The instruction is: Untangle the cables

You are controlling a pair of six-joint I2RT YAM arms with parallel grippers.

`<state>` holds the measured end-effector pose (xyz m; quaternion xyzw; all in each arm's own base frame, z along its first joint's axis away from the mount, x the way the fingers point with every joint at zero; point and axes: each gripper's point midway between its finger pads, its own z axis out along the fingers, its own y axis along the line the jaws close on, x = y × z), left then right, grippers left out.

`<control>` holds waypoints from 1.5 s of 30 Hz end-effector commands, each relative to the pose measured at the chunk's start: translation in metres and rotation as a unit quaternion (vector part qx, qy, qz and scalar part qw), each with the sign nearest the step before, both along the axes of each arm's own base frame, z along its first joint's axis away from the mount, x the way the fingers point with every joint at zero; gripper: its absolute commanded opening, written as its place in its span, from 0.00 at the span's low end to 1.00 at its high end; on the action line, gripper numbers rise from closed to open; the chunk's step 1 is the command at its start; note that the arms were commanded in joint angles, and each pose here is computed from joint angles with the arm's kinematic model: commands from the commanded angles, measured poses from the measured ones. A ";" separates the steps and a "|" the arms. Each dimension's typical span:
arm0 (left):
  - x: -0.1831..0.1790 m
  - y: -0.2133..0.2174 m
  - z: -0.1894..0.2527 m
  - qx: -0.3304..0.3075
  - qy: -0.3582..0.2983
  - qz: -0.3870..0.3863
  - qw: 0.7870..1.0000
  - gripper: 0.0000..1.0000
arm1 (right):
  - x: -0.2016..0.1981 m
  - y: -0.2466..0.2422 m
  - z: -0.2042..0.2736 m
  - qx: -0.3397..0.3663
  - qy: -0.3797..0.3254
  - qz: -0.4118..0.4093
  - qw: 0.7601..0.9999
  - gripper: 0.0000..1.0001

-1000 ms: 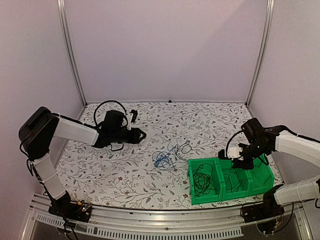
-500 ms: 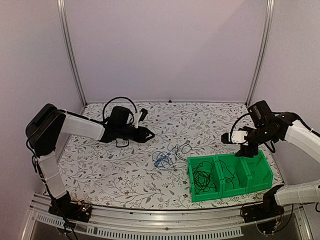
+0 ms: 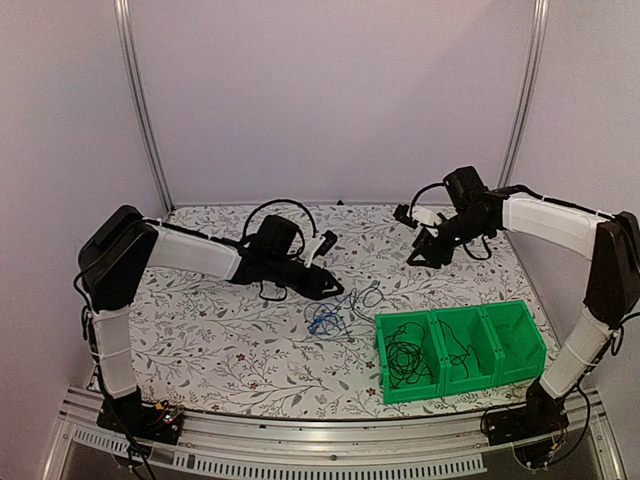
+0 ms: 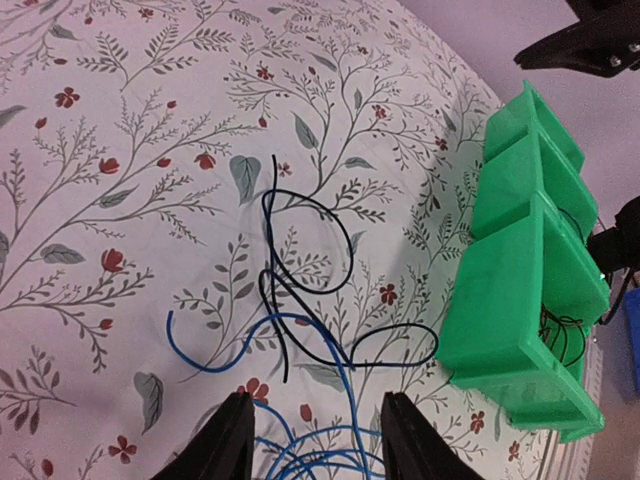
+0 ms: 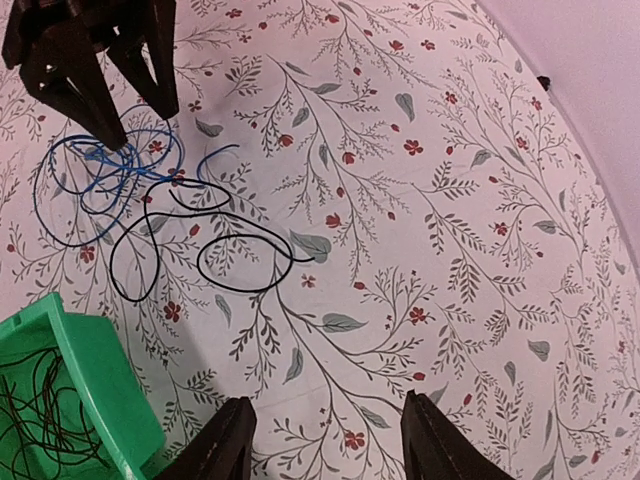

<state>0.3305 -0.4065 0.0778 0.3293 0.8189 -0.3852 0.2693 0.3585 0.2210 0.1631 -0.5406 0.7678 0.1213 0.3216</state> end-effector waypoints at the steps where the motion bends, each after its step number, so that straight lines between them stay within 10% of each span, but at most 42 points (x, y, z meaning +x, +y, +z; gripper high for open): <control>1: 0.001 0.000 -0.004 0.004 0.023 0.017 1.000 0.43 | 0.025 0.034 -0.008 0.085 0.078 -0.042 0.992 0.52; 15: -0.010 0.016 -0.011 0.013 0.031 0.049 0.998 0.43 | 0.040 0.072 -0.096 0.097 0.275 -0.090 0.952 0.53; 37: -0.013 0.017 -0.003 0.012 0.027 0.058 0.998 0.43 | 0.035 0.081 -0.144 0.095 0.344 -0.094 0.930 0.36; 45: -0.022 0.004 0.010 -0.001 0.020 0.038 0.999 0.44 | 0.039 0.084 -0.131 0.105 0.330 -0.088 0.934 0.01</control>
